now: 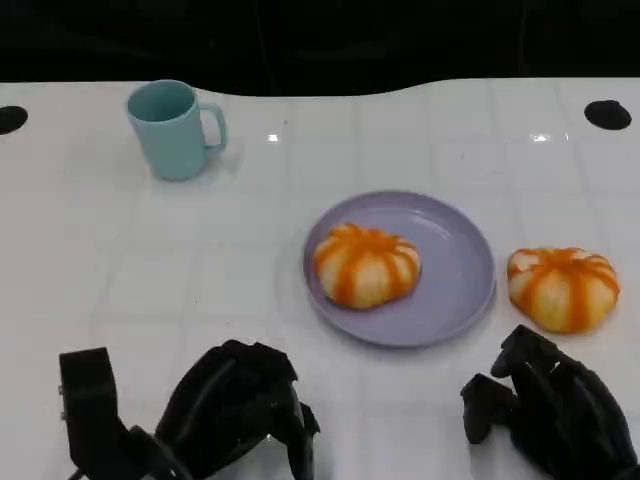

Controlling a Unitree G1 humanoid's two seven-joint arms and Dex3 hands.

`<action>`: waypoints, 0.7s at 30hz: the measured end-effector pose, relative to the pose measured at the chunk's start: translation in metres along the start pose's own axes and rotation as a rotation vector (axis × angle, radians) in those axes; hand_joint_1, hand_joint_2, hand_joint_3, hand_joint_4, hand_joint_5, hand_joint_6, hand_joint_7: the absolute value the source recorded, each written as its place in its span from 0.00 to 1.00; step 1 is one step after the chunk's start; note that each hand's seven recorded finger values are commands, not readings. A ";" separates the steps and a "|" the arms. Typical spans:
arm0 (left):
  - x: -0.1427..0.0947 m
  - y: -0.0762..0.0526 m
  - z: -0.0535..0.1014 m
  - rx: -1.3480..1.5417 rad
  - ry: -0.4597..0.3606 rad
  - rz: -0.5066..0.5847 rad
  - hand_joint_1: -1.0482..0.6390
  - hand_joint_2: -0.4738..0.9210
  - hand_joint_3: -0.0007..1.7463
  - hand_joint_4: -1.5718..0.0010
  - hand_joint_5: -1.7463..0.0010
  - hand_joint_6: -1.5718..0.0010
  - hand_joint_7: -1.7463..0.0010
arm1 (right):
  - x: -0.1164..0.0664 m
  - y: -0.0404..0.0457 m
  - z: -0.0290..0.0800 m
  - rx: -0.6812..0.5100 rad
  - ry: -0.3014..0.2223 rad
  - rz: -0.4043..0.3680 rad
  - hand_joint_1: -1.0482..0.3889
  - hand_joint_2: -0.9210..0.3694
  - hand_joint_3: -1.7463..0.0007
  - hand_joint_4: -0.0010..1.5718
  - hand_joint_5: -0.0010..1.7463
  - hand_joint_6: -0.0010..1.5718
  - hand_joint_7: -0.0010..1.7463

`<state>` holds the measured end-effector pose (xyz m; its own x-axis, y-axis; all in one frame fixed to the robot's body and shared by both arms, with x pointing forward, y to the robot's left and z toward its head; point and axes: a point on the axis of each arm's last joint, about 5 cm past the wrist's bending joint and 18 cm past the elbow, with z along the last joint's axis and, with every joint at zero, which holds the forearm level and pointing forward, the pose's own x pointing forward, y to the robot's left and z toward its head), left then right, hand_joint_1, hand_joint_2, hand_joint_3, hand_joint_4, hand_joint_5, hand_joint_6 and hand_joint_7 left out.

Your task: Grasp the bread from the table and place it into the plate.

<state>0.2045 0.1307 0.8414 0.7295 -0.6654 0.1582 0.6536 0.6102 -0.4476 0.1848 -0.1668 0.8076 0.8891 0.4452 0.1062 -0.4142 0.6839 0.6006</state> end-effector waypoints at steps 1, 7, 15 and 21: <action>0.000 0.000 0.000 0.000 0.000 -0.003 0.00 0.84 0.01 0.00 0.53 0.00 0.67 | -0.001 0.0000 0.000 0.001 0.001 -0.002 0.33 0.00 0.88 0.50 0.94 0.45 0.78; -0.001 0.000 -0.001 -0.001 -0.002 -0.010 0.00 0.83 0.00 0.00 0.53 0.00 0.67 | -0.004 0.0002 -0.002 0.007 0.008 -0.011 0.33 0.00 0.89 0.49 0.92 0.45 0.78; -0.002 -0.001 -0.003 -0.027 0.008 -0.015 0.00 0.82 0.00 0.00 0.55 0.00 0.70 | -0.004 0.0011 -0.001 0.003 0.006 -0.011 0.34 0.00 0.88 0.49 0.92 0.44 0.77; 0.002 -0.004 -0.008 -0.117 -0.036 -0.020 0.00 0.84 0.01 0.00 0.57 0.00 0.72 | -0.004 0.0000 -0.001 0.006 0.010 -0.014 0.34 0.00 0.88 0.50 0.92 0.44 0.77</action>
<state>0.2016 0.1236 0.8363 0.7248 -0.6597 0.1985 0.6415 0.5412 -0.5437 0.1808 -0.1683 0.8066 0.8928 0.4415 0.0897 -0.4004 0.6864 0.6071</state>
